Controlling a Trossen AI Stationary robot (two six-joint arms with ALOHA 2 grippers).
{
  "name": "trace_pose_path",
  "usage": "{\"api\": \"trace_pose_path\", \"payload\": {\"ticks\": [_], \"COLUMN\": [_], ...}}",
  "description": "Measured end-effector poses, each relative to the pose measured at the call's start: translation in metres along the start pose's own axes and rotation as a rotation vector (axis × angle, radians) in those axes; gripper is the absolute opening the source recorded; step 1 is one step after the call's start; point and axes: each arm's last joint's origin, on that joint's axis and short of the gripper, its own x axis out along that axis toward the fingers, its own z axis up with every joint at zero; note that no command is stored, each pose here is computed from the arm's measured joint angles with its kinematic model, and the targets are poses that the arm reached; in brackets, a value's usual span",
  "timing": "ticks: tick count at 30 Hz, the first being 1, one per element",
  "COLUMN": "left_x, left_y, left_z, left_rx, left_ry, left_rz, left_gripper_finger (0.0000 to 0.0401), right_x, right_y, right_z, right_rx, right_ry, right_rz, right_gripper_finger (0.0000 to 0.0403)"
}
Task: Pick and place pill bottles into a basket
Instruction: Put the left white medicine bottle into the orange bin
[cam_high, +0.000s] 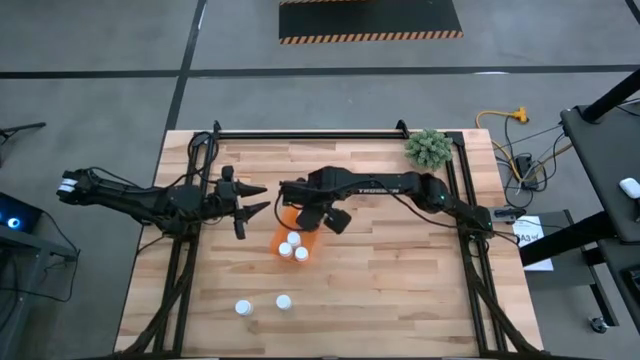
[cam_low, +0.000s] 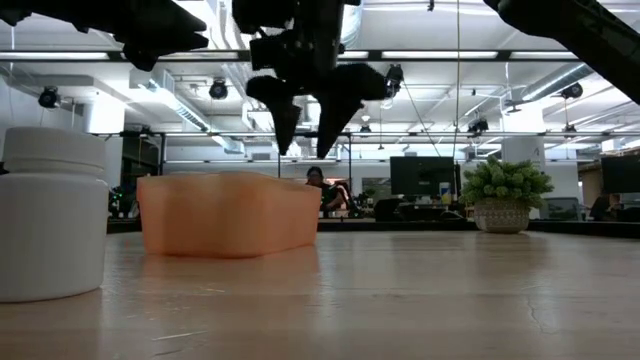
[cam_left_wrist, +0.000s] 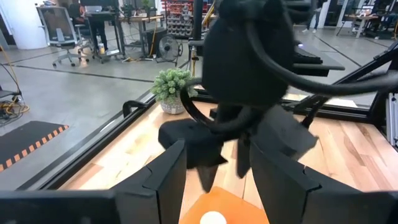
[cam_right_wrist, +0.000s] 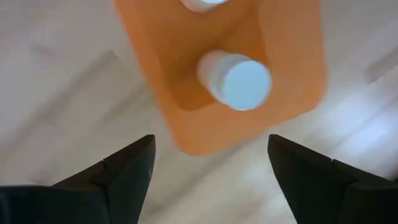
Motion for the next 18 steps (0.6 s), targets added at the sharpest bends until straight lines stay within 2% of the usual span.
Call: {"api": "trace_pose_path", "payload": {"ticks": [3, 7, 12, 18], "left_x": [0.001, 0.0, 0.001, 0.001], "left_y": [0.0, 0.0, -0.001, -0.004], "left_z": [-0.001, 0.0, -0.001, -0.003], "left_rx": [0.007, 0.009, -0.014, -0.054], "left_ry": [0.004, 0.002, 0.01, 0.028], "left_rz": [0.0, 0.0, -0.029, -0.12], "left_gripper_finger": [0.016, 0.016, 0.016, 0.016], "right_x": [-0.003, -0.005, -0.013, -0.014], "right_y": [0.001, 0.003, 0.001, 0.001], "right_z": [-0.005, -0.004, -0.006, -0.005], "right_rx": [0.117, 0.191, 0.232, 0.283], "right_ry": [-0.025, -0.074, -0.201, -0.21], "right_rz": [0.061, 0.105, 0.202, 0.204], "right_gripper_finger": [0.0297, 0.0297, 0.0297, 0.0297]}}
